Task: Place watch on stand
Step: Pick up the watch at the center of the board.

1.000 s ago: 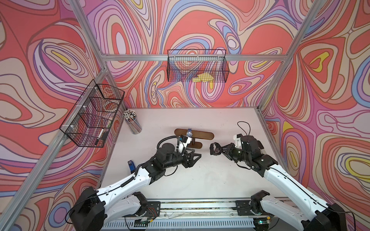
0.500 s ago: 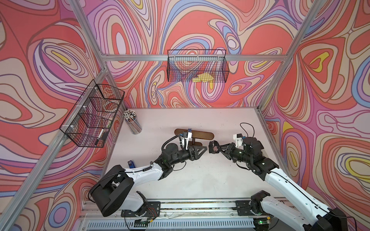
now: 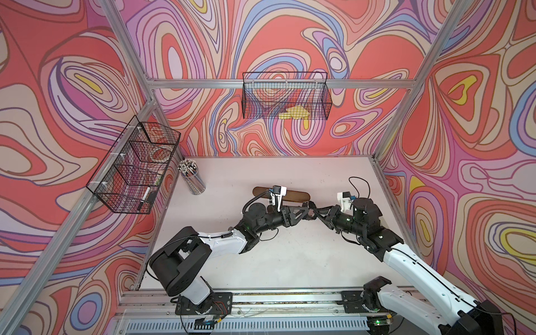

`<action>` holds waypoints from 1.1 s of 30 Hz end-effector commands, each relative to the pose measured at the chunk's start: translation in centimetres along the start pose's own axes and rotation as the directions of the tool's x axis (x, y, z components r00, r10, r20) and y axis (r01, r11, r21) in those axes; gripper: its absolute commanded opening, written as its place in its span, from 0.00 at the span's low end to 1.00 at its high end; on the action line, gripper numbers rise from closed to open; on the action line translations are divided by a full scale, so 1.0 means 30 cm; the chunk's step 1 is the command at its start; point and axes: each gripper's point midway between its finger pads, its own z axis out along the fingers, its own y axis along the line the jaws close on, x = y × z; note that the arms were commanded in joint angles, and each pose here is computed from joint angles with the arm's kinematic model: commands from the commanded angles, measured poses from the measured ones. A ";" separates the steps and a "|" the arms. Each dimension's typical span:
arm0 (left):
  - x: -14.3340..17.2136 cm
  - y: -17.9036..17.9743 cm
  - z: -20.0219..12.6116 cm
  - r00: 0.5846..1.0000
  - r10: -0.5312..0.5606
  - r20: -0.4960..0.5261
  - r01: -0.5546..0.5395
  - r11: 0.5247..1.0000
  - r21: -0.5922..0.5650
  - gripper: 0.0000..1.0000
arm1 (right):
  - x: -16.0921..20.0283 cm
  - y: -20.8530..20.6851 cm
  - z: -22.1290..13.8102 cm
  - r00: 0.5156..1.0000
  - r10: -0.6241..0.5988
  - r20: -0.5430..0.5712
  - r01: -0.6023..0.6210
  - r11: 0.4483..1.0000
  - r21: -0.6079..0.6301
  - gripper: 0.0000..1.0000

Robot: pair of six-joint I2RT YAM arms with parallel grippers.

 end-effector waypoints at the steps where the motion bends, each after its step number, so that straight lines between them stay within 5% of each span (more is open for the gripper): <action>1: -0.037 -0.092 0.016 0.999 0.013 0.030 -0.017 0.993 0.121 0.51 | -0.008 0.011 0.005 1.000 -0.008 0.008 0.009 1.000 -0.020 0.00; 5: -0.035 -0.109 0.019 1.000 0.013 0.026 -0.016 0.989 0.150 0.40 | -0.009 0.006 0.017 1.000 -0.012 0.005 0.012 1.000 -0.016 0.00; 12: -0.031 -0.132 0.016 1.000 0.012 0.009 -0.013 0.985 0.173 0.02 | -0.025 0.011 0.020 0.999 -0.039 0.020 0.039 0.999 0.000 0.00; 15: -0.031 -0.133 0.018 1.000 0.007 0.005 -0.008 0.985 0.171 0.00 | -0.034 0.013 0.016 0.998 -0.053 0.030 0.053 0.999 0.013 0.00; 20: -0.053 -0.161 0.024 1.000 0.007 0.004 -0.007 0.986 0.169 0.00 | -0.050 0.019 0.001 0.994 -0.100 0.044 0.097 0.994 0.052 0.45; 24: -0.089 -0.198 0.022 1.000 -0.003 -0.006 0.004 0.993 0.116 0.00 | -0.063 0.022 -0.055 0.980 -0.188 0.069 0.179 0.977 0.112 0.64; 28: -0.145 -0.205 -0.008 0.998 -0.062 -0.016 0.061 0.998 -0.035 0.00 | -0.094 0.045 -0.129 0.926 -0.365 0.100 0.342 0.920 0.190 0.69; 33: -0.242 -0.161 -0.098 0.960 -0.279 0.034 0.281 0.949 -0.145 0.00 | -0.136 0.099 -0.204 0.758 -0.635 0.146 0.594 0.766 0.246 0.69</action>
